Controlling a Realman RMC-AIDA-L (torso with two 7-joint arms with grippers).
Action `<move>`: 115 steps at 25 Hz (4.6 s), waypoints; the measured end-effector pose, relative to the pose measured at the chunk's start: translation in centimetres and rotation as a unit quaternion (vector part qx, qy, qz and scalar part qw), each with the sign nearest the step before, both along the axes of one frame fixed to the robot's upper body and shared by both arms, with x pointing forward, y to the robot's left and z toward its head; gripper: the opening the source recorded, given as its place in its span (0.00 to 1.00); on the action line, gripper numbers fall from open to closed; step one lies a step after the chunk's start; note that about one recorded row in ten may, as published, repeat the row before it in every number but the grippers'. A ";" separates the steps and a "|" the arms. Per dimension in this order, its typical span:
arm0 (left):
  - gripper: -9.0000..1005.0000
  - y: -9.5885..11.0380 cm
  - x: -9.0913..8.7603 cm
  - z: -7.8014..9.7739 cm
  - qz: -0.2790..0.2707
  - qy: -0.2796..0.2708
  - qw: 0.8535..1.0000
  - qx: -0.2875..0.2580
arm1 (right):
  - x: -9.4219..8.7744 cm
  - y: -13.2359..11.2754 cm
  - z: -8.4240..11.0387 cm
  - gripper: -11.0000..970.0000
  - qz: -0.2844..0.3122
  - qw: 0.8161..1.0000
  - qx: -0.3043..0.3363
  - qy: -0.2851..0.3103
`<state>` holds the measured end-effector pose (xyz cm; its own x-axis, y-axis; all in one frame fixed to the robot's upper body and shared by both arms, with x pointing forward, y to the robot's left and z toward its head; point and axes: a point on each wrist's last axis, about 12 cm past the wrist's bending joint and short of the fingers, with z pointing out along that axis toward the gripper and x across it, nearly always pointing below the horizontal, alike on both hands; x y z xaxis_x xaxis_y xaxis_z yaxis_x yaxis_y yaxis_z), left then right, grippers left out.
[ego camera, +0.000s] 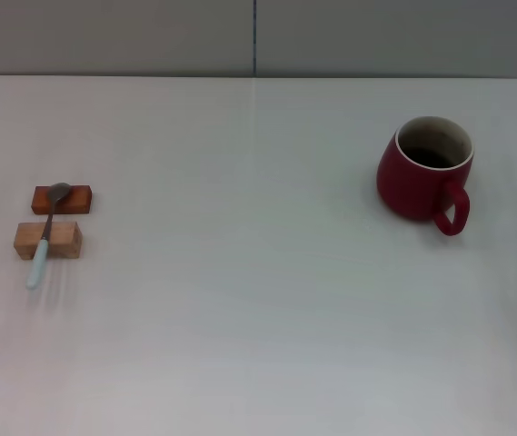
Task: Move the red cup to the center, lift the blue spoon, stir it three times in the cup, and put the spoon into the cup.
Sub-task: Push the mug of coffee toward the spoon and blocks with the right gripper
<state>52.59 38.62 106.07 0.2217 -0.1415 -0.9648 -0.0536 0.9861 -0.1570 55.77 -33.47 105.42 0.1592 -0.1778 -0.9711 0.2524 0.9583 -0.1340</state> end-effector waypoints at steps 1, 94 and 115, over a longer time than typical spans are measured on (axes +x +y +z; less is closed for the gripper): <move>0.84 0.0 0.0 0.0 0.000 0.000 1.000 0.000 | 0.0 0.0 0.0 0.64 0.000 1.000 0.000 0.000; 0.84 0.1 0.4 0.5 0.006 -0.011 1.000 0.001 | 2.2 7.3 -4.3 0.02 0.245 0.859 -0.398 0.210; 0.84 0.1 0.6 0.6 0.005 -0.012 1.000 0.002 | 2.7 10.6 -4.0 0.02 0.302 0.837 -0.416 0.187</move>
